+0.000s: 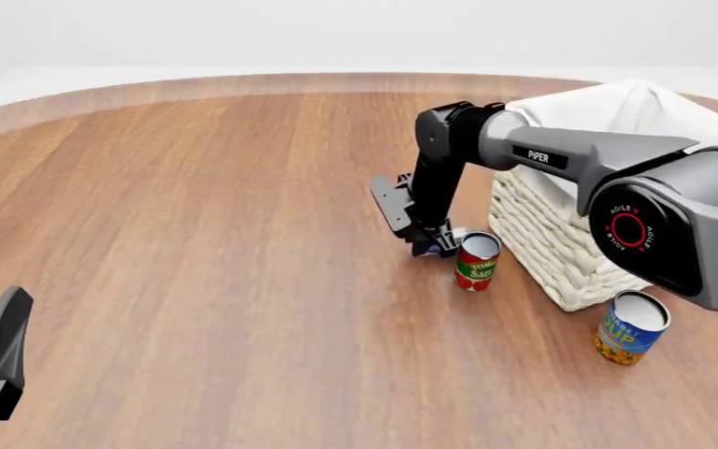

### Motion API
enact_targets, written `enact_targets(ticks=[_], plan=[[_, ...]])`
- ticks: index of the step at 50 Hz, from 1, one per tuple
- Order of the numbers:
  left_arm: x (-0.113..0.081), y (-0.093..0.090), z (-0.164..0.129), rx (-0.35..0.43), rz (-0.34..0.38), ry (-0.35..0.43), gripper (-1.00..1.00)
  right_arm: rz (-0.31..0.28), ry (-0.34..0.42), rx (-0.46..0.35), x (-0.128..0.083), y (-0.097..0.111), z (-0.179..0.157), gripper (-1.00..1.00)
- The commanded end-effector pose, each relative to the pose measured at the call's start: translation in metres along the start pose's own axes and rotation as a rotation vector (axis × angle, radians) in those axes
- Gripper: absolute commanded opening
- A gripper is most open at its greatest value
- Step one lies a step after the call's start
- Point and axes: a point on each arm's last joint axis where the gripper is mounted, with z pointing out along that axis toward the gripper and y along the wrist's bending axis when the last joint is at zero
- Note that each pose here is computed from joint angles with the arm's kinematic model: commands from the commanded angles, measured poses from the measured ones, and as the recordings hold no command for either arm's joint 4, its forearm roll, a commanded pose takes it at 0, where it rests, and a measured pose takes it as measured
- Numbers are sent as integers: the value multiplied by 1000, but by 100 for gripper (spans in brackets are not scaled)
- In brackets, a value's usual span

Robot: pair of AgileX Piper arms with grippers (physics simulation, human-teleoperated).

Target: Pick up the alphabet soup and the cream cheese box, and put them in the basket.

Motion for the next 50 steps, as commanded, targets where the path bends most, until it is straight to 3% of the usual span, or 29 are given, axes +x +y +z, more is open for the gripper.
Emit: enact_targets(ticks=[1,41,47,50], plan=[[0,0,0,0,0,0,100,-15,-4,25,-5,1,-6,-100],[0,0,0,0,0,0,100,-60,-9,109,-9,2,-41,-100],[0,0,0,0,0,0,100,-44,-13,142,-11,-3,-45,-100],[0,0,0,0,0,0,100,-25,-25,166,-23,-5,-54,-100]])
